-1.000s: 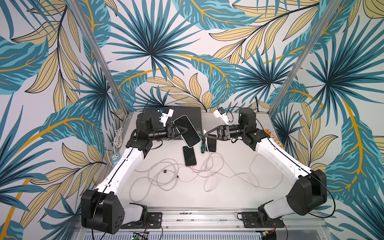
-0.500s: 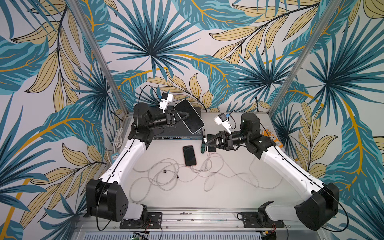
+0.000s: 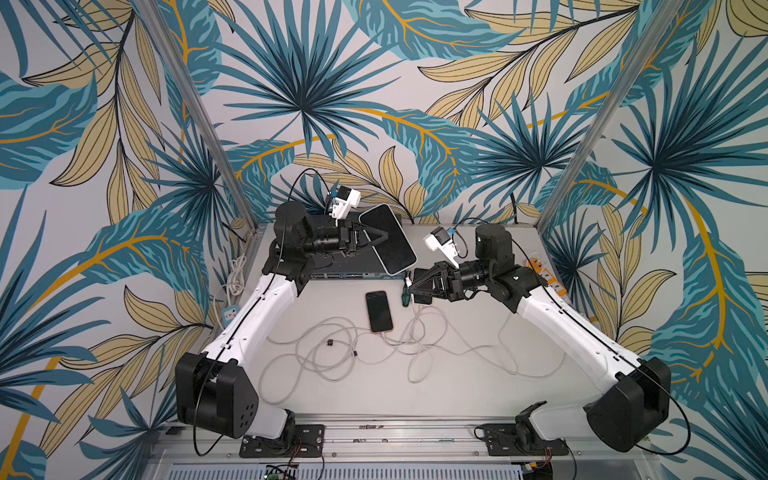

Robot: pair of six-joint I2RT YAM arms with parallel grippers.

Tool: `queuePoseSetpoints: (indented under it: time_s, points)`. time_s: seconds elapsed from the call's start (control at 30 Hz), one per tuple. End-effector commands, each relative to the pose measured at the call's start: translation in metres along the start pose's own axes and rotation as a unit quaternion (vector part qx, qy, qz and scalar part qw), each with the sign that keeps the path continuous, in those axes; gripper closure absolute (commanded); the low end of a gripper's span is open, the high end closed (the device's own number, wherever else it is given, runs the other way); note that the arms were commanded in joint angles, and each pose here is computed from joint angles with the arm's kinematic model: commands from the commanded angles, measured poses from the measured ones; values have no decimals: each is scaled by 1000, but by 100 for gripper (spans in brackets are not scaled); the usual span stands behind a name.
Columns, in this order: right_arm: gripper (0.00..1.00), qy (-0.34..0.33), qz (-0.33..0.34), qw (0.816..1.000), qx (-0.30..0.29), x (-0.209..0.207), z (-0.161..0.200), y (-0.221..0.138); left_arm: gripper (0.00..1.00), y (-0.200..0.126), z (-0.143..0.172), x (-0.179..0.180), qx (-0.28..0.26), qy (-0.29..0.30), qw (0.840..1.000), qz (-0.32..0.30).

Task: Plug the charging cable into the phone
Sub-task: Insert the charging cable into the phone.

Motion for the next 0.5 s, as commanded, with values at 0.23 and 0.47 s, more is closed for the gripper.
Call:
queuePoseSetpoints:
  time_s: [0.23, 0.47]
  points:
    - [100, -19, -20, 1000, 4, 7, -3, 1, 100, 11, 8, -14, 39, 36, 999, 7]
    - [100, -19, -13, 1000, 7, 5, 1, 1, 100, 11, 9, -17, 41, 42, 998, 8]
Point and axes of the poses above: each gripper's point midway between its finger pads, its own y axis out along the fingers, its own x axis along the line the jaws close on, z = x × y, the point moved 9 cm from there along -y, back along the fingers, and after that the axes turned 9 degrees about -y, right-handed, at the moved point
